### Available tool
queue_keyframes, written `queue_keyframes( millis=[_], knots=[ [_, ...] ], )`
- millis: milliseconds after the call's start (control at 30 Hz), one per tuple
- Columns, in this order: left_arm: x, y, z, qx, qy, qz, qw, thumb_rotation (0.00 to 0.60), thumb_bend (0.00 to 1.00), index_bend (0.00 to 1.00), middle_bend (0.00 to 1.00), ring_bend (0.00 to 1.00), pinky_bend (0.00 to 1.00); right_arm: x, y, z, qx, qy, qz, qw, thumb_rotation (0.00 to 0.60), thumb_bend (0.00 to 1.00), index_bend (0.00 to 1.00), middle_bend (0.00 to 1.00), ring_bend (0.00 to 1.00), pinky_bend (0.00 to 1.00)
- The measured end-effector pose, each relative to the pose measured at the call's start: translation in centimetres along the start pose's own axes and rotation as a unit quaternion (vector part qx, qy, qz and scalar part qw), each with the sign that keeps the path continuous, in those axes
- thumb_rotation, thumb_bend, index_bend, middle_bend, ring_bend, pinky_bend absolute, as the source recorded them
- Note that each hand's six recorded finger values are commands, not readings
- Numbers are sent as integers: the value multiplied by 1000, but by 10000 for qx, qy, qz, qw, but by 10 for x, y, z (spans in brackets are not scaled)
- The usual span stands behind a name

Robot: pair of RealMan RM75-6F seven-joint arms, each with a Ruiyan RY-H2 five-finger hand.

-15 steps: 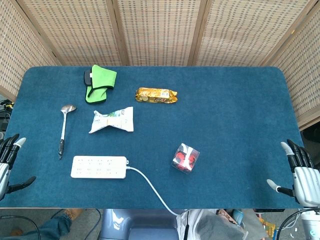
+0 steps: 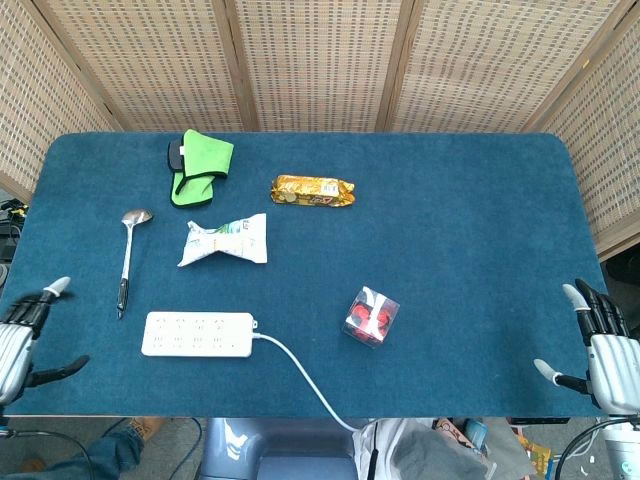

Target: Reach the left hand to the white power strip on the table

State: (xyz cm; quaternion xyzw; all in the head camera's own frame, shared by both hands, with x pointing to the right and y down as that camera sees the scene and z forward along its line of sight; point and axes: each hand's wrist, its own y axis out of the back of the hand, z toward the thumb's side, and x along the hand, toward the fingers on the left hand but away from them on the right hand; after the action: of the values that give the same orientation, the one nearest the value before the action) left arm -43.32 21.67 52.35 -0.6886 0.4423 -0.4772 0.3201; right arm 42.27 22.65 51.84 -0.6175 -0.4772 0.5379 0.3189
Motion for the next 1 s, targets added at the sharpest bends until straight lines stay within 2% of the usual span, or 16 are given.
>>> queue_keyframes(
  millis=[33, 67, 267, 467, 667, 867, 1000],
  knots=[
    [1, -4, 3, -69, -30, -28, 10000, 600, 989, 0, 1000, 965, 1000, 0, 0, 0, -7, -11, 1, 10000, 600, 0, 0, 0, 0, 0],
    [4, -12, 7, -136, -64, -98, 9998, 600, 1000, 5, 1000, 971, 1000, 0, 0, -1, -17, -21, 1, 10000, 600, 0, 0, 0, 0, 0],
    [16, -60, 32, -6, -197, -845, 9962, 600, 1000, 171, 1000, 982, 1000, -2, 0, -2, -56, -39, 31, 10000, 600, 0, 0, 0, 0, 0],
    [27, -107, 60, 354, -181, -1602, 9863, 600, 1000, 173, 1000, 982, 1000, -2, -1, -4, -99, -55, 80, 9999, 600, 0, 0, 0, 0, 0],
    [34, -150, 88, 262, -117, -2273, 9734, 600, 1000, 173, 1000, 982, 1000, -4, -1, -6, -137, -82, 118, 9998, 600, 0, 0, 0, 0, 0],
    [41, -168, 109, 263, -197, -2453, 9689, 600, 1000, 173, 1000, 983, 1000, -5, 0, -8, -181, -113, 139, 9997, 600, 0, 0, 0, 0, 0],
    [45, -171, 116, 319, -256, -2435, 9690, 600, 1000, 173, 1000, 982, 1000, -5, 0, -9, -193, -119, 153, 9996, 600, 0, 0, 0, 0, 0]
  ],
)
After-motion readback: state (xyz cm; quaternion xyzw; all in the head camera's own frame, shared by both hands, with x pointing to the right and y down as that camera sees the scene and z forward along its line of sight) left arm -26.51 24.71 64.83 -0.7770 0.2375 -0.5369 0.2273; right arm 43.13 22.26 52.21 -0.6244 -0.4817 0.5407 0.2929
